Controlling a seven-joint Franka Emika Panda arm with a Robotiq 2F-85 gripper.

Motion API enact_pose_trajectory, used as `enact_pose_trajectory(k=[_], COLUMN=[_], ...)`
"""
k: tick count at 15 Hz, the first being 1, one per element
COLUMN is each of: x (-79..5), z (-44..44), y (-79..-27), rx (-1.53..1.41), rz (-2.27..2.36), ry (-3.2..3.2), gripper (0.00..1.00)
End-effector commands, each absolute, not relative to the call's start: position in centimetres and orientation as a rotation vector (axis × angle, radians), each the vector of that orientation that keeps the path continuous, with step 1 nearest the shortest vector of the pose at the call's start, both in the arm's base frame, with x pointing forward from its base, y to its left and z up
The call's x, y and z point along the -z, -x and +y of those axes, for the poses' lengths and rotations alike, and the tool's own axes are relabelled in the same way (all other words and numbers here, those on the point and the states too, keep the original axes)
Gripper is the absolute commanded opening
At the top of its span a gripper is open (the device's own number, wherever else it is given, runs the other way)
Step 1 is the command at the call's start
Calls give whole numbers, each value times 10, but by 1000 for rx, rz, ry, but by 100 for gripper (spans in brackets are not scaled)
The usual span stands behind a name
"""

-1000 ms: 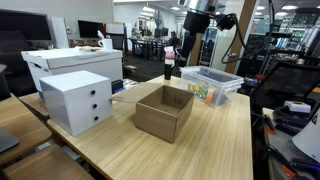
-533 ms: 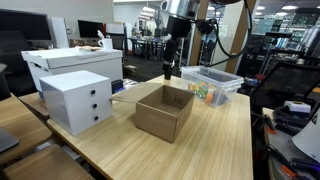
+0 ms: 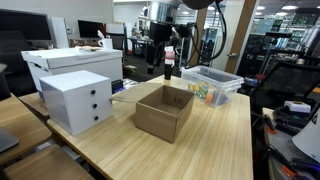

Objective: Close the lid of the brown box

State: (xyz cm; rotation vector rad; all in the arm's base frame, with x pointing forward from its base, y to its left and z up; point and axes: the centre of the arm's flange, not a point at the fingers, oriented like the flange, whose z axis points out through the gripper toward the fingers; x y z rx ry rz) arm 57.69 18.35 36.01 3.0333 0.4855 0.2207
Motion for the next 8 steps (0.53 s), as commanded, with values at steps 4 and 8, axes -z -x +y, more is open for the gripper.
enact_pose_trajectory(k=[4,8], x=[-349,-340], z=[195,197], y=[-631,-653], rx=[-197,-202], rz=[539,565], ry=[-3040,-3041], gripper=[100,100])
